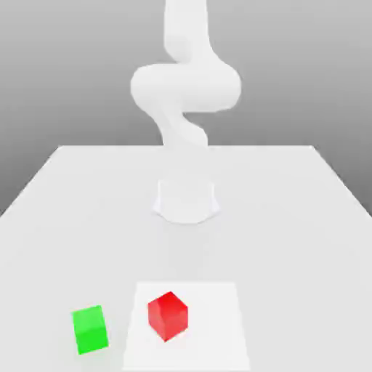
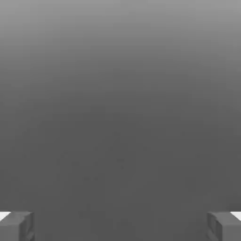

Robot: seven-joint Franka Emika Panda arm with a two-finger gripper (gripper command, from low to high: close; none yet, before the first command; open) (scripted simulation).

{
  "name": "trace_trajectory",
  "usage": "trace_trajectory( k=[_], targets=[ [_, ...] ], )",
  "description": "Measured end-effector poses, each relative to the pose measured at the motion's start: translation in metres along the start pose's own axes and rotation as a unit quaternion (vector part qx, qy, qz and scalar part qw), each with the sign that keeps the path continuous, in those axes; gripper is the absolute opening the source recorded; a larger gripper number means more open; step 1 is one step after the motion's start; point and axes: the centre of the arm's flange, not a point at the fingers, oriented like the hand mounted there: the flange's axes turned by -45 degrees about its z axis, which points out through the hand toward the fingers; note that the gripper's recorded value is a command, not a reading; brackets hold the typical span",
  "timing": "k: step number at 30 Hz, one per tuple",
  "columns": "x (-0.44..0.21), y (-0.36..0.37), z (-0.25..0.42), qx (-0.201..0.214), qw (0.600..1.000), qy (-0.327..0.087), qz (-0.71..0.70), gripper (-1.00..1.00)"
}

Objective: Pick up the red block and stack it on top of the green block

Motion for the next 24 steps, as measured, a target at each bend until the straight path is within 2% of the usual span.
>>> trace_trajectory(
  k=[9,15,20,24],
  targets=[
    [-0.073,0.01,0.196,0.043,0.981,-0.147,-0.123,0.0],
    [-0.16,0.012,0.294,0.077,0.947,-0.238,-0.202,0.0],
    [-0.247,0.016,0.35,0.107,0.907,-0.31,-0.265,0.0],
    [-0.289,0.017,0.383,0.116,0.893,-0.329,-0.284,0.0]
  ],
)
